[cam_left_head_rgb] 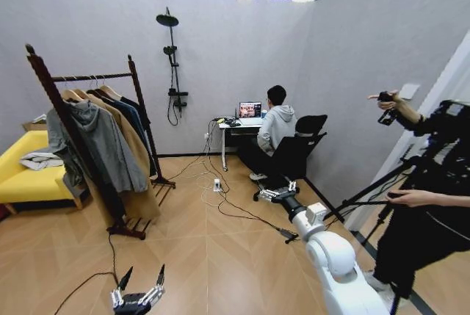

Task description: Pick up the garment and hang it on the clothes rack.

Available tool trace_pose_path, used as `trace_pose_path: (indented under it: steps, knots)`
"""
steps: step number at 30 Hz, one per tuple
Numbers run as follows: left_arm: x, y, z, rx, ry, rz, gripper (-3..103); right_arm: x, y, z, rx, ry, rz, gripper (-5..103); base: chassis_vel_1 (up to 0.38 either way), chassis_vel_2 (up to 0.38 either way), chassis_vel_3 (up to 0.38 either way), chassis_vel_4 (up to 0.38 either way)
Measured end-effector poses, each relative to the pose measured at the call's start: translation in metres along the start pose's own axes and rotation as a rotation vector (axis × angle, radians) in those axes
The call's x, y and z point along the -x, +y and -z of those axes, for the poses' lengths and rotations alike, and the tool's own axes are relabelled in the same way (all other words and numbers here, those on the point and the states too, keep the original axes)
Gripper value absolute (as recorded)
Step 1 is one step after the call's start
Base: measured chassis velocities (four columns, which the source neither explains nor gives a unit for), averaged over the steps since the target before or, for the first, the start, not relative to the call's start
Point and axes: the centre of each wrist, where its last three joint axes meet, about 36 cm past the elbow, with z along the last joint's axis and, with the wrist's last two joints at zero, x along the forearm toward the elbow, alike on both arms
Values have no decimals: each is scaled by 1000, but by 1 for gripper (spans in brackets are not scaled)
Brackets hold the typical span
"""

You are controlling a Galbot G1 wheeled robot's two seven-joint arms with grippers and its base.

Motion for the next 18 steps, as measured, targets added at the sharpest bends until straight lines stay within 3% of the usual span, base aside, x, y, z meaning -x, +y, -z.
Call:
trace_pose_path:
  steps: [18]
  knots:
    - [0,0,0,0,0,0,100,0,0,0,1,0,-1,100,0,0,0,0]
